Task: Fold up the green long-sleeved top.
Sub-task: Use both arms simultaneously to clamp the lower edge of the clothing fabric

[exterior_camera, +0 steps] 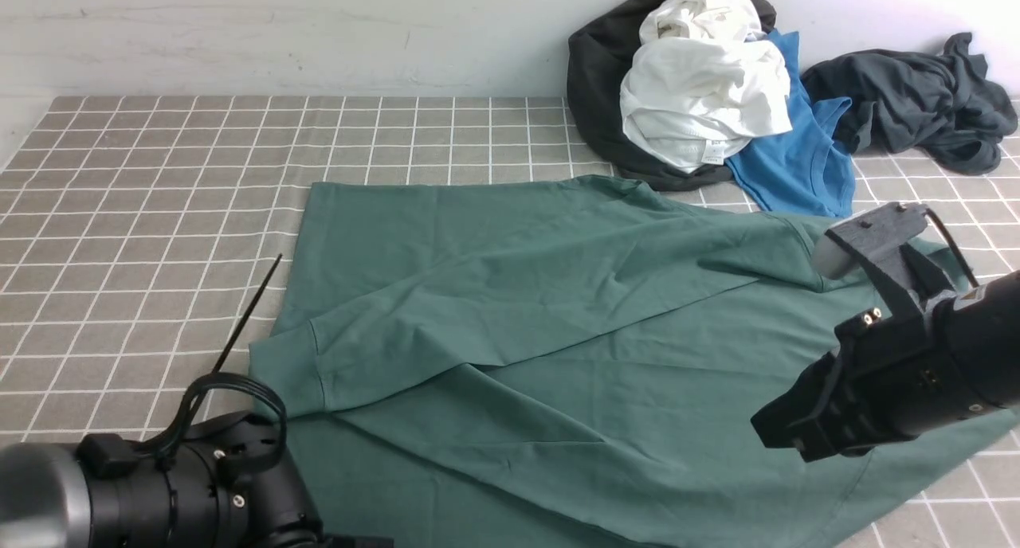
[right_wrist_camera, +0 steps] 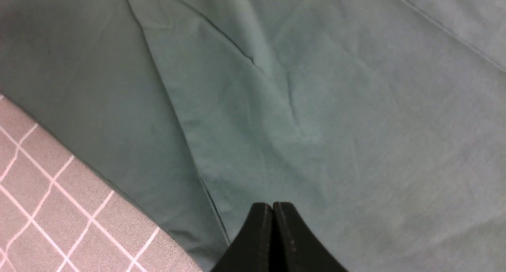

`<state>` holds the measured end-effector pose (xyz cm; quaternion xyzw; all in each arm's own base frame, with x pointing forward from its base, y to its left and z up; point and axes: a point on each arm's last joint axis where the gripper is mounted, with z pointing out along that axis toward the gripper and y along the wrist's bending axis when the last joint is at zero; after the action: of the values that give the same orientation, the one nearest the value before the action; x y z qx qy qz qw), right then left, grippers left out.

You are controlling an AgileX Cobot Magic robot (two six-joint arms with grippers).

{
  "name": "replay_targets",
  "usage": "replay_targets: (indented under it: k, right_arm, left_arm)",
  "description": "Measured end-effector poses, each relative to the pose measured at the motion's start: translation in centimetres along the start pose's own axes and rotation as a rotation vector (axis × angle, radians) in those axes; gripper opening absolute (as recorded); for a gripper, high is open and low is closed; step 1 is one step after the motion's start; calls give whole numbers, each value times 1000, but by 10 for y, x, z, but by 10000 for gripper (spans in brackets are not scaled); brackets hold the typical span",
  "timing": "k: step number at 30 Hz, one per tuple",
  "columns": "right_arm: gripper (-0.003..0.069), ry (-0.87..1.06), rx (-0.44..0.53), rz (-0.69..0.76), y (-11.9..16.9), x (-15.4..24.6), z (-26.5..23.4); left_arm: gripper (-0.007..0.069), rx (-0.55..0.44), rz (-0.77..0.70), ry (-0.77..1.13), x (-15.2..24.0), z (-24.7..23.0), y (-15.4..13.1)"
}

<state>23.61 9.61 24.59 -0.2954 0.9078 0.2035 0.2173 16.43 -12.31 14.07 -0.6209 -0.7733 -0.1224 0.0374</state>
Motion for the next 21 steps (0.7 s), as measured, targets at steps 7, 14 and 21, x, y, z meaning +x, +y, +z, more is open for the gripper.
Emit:
replay_targets:
  k: [7, 14, 21]
  right_arm:
    - [-14, 1, -1, -10, 0, 0, 0]
    - [-14, -141, 8, -314, 27, -3, -37]
    - [-6, -275, 207, -521, 34, -5, -74]
  left_arm:
    - [20, -63, -117, -44, -2, -3, 5]
    - [13, -119, -225, -92, 15, -36, 6]
    - [16, -184, -378, -196, 47, -61, 18]
